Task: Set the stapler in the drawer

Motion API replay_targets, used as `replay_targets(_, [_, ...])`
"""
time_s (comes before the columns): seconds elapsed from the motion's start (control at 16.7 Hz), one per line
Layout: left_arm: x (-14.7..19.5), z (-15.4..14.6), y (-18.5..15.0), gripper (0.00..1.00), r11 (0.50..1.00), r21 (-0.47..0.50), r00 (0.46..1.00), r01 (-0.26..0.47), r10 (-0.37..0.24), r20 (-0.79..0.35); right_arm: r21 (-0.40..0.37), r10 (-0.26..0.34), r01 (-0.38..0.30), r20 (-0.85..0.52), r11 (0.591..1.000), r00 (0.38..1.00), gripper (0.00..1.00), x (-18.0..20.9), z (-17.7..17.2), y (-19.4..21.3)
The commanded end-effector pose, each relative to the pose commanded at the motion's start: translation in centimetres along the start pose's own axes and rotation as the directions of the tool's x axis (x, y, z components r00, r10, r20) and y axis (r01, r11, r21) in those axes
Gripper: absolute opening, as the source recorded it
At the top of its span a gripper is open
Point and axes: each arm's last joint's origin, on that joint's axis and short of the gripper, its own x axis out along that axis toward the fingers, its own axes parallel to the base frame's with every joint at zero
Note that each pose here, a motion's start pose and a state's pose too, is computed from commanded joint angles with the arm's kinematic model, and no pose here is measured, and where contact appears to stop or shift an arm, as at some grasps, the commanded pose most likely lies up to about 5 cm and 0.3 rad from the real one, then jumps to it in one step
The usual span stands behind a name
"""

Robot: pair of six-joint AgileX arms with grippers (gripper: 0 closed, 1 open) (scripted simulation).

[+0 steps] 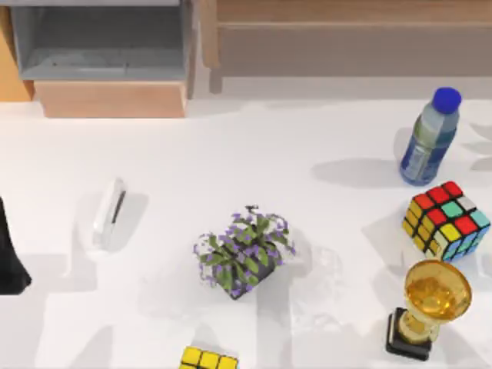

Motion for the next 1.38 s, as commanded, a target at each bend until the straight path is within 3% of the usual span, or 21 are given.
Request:
replay_targets(0.36, [0.4,1.3,0.2,1.00,0.998,0.067,1.000,0.002,-0.002,-0.001,0.000,0.000,0.000,0.000,1.000,1.000,1.00,0.0,0.0,0.0])
replay_targets(0.6, [2.2,4.4,0.6,1.00,0.973,0.230,1.000,0.006,-0.006,-0.002,0.000,0.000,0.000,0.000,1.000,1.000,1.00,0.0,0.0,0.0])
replay_targets(0.78, [5.1,6.9,1.4,1.00,0.920,0.391,1.000,0.010,-0.009,-0.004,0.000,0.000,0.000,0.000,1.000,1.000,1.00,0.0,0.0,0.0])
replay_targets(1.08, [13.1,9.1,4.3,1.00,0.742,0.671,1.000,0.015,-0.013,-0.009,0.000,0.000,0.000,0.000,1.000,1.000,1.00,0.0,0.0,0.0])
replay_targets(1.38, [22.0,6.2,9.1,1.00,0.471,0.882,1.000,0.015,-0.015,-0.009,0.000,0.000,0.000,0.000,1.000,1.000,1.00,0.0,0.0,0.0])
